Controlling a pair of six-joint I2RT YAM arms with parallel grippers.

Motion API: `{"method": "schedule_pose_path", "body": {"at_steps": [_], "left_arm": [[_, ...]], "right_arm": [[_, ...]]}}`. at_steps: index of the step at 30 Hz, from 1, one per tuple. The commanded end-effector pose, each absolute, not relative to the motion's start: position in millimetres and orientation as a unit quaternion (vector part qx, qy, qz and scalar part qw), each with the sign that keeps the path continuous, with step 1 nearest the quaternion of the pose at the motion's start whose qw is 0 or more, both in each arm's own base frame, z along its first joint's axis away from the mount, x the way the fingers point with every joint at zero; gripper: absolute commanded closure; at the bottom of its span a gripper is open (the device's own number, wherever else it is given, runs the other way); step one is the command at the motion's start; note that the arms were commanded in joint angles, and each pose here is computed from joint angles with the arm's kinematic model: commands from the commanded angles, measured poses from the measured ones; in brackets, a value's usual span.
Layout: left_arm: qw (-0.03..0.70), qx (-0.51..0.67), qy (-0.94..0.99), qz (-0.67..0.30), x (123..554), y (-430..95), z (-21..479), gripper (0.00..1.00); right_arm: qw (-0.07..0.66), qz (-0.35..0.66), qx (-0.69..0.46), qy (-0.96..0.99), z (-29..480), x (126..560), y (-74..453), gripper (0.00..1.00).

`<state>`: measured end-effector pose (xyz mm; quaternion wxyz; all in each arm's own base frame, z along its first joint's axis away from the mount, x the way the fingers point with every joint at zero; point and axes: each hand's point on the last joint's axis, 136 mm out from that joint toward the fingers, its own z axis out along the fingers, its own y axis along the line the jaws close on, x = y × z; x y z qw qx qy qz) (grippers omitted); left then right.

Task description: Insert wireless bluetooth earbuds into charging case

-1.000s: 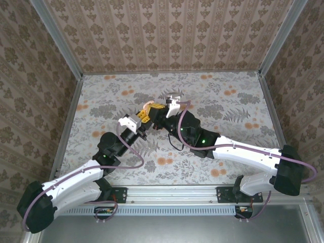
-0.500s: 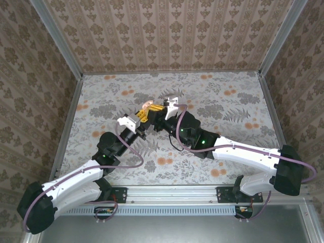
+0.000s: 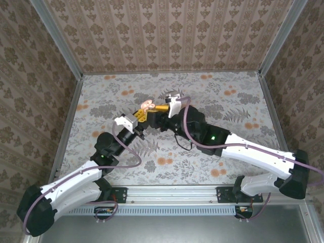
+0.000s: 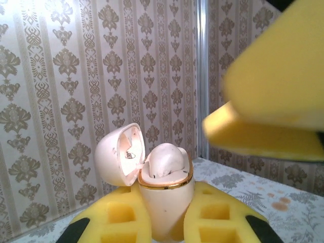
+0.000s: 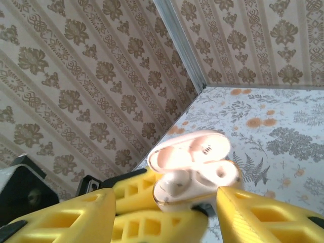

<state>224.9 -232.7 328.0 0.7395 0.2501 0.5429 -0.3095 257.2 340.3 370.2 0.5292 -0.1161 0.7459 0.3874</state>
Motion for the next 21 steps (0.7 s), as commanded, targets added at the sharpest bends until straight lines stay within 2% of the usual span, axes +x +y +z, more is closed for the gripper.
{"method": "schedule_pose_path", "body": {"at_steps": [1,6,10,15,21], "left_arm": [[0.739,0.245,0.522,-0.349,216.9,-231.4,342.6,1.00],[0.721,0.259,0.524,-0.372,213.8,-234.7,338.8,1.00],[0.706,0.268,0.526,-0.390,211.9,-235.9,335.5,1.00],[0.677,0.294,0.541,-0.403,210.2,-237.8,321.8,1.00],[0.644,0.318,0.568,-0.403,209.9,-236.3,297.9,1.00]], "right_arm": [[0.513,0.407,-0.105,0.748,392.2,248.8,315.6,0.45],[0.486,0.445,-0.107,0.745,399.8,246.6,302.3,0.56],[0.462,0.426,-0.129,0.768,387.0,249.5,296.0,0.60],[0.399,0.353,-0.078,0.843,339.1,283.4,260.9,0.61],[0.318,0.235,-0.061,0.916,254.8,332.5,233.7,0.61]]}}
